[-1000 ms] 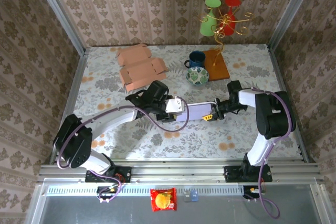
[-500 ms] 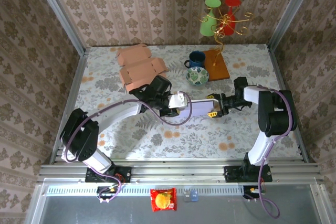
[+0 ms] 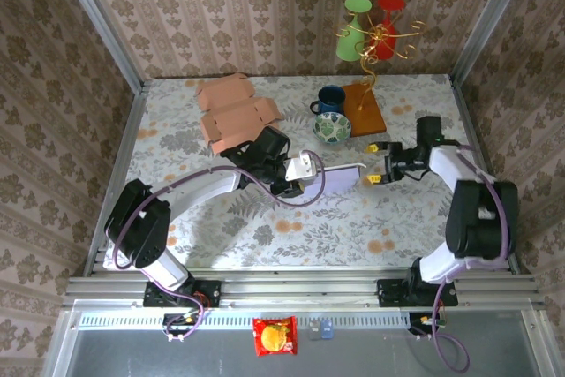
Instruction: Fold the paper box
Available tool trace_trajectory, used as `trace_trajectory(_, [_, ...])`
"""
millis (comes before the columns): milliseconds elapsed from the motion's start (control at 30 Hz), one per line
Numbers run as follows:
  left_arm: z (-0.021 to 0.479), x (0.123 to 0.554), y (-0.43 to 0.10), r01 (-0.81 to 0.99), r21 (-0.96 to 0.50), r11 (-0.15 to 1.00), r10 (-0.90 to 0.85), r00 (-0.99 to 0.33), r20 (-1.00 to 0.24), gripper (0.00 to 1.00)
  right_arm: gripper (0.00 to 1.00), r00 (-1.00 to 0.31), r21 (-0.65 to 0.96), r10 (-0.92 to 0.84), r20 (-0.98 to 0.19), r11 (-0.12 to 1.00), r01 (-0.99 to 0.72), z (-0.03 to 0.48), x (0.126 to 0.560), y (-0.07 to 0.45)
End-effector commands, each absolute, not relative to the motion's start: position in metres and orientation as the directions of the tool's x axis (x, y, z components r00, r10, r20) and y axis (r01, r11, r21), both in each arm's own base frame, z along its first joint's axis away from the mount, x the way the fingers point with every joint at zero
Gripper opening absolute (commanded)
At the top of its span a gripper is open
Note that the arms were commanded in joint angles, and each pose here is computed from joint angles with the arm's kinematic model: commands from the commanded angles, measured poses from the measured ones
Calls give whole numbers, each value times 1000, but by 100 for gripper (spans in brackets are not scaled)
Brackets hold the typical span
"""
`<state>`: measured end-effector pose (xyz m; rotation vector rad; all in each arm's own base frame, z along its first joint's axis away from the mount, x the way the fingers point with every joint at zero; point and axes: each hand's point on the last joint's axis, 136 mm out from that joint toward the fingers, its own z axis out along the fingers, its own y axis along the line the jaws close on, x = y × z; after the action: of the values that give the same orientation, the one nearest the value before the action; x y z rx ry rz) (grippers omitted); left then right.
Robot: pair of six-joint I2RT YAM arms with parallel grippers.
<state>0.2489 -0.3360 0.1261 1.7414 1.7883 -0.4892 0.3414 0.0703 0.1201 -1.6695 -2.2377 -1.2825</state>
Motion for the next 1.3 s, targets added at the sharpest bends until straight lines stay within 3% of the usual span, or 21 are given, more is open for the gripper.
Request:
trace_trajectory(0, [132, 254, -337, 988, 100, 117, 760, -25, -649, 44, 66, -397, 632, 895, 202, 191, 751, 160, 328, 33])
trace_trajectory(133, [131, 257, -335, 985, 79, 151, 758, -64, -649, 44, 58, -444, 668, 895, -47, 358, 652, 181, 302, 40])
trace_trajectory(267, [132, 260, -334, 983, 62, 173, 747, -90, -658, 42, 52, -494, 697, 860, -125, 431, 573, 178, 280, 74])
trace_trajectory(667, [137, 266, -336, 985, 41, 168, 731, -96, -675, 40, 49, -599, 739, 791, -126, 478, 475, 163, 309, 133])
trace_trajectory(1100, [135, 264, -336, 989, 30, 148, 735, -90, -672, 39, 47, -603, 727, 794, -85, 463, 507, 144, 328, 148])
trace_trajectory(1267, [136, 264, -337, 989, 34, 144, 735, -84, -673, 39, 40, -594, 689, 801, -71, 470, 551, 129, 326, 145])
